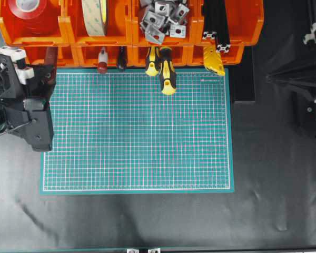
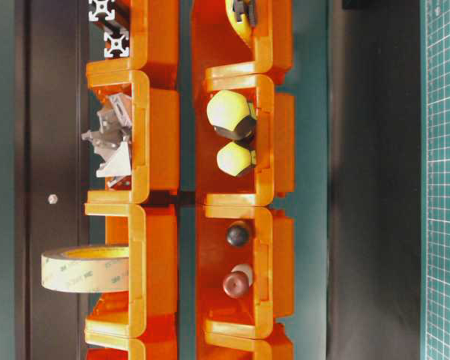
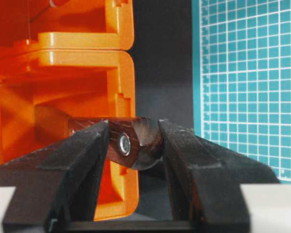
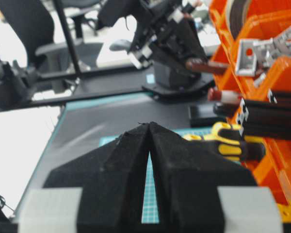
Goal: Pick red screwdriver from container rack with left arm.
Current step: 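Pull the wooden-handled putty knife out of the rack with the left gripper, then swing the held putty knife over the mat and lower it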
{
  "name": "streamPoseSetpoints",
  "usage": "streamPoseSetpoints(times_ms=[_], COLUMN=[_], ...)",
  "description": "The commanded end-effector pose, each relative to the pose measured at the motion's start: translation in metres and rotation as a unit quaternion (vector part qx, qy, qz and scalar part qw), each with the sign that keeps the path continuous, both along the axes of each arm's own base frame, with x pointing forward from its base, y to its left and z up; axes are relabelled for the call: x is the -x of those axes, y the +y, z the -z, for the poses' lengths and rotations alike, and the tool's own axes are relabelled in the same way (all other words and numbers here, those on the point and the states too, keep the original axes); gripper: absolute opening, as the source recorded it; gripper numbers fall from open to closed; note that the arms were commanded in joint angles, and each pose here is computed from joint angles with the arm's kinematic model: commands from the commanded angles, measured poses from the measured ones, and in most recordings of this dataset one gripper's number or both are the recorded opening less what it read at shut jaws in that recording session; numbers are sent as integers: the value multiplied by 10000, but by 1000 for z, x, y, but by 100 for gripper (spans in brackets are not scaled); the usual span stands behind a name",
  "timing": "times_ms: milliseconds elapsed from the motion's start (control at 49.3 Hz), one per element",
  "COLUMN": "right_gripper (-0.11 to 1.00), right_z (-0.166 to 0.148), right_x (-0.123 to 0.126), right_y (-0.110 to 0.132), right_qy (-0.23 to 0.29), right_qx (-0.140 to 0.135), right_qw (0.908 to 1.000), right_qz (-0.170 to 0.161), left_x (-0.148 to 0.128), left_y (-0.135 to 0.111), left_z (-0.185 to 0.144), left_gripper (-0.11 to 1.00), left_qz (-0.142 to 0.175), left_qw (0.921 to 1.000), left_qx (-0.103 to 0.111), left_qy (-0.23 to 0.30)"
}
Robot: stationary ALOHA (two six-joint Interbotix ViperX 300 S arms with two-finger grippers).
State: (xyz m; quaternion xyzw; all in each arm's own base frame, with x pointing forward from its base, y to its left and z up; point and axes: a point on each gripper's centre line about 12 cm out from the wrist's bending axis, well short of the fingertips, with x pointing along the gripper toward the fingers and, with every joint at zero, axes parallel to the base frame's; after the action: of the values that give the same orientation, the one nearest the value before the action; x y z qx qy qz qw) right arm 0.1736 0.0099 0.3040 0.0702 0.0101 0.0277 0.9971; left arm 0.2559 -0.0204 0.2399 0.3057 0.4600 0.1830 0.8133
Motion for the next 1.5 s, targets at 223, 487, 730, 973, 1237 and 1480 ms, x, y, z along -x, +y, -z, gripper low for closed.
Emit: streamPoseSetpoints(times_ms=[223, 487, 730, 973, 1237, 1480], right_gripper=[-1, -1, -1, -1, -1, -1], right_z=[-16, -14, -14, -14, -14, -17], right_x=[1, 1, 2, 2, 2, 4], right_y=[1, 1, 0, 0, 0, 0], right_qy=[-146, -84, -54, -45, -30, -18], right_qx=[-9, -5, -3, -26, -155, -615], right_qw=[9999, 10000, 10000, 10000, 9999, 9981], right_qz=[-25, -27, -13, -6, -10, -11], left_x=[-6, 2, 16, 11, -32, -90], left_y=[-24, -59, -89, -134, -180, -174], left_z=[-40, -91, -144, -177, -156, -99], left_gripper=[32, 23, 21, 21, 21, 21], left_qz=[37, 271, 546, 1310, 2053, 2516], left_qw=[9996, 9985, 9968, 9903, 9767, 9657], left_qx=[-53, -132, -81, -340, -571, -594], left_qy=[-290, -466, -573, -318, -260, -243])
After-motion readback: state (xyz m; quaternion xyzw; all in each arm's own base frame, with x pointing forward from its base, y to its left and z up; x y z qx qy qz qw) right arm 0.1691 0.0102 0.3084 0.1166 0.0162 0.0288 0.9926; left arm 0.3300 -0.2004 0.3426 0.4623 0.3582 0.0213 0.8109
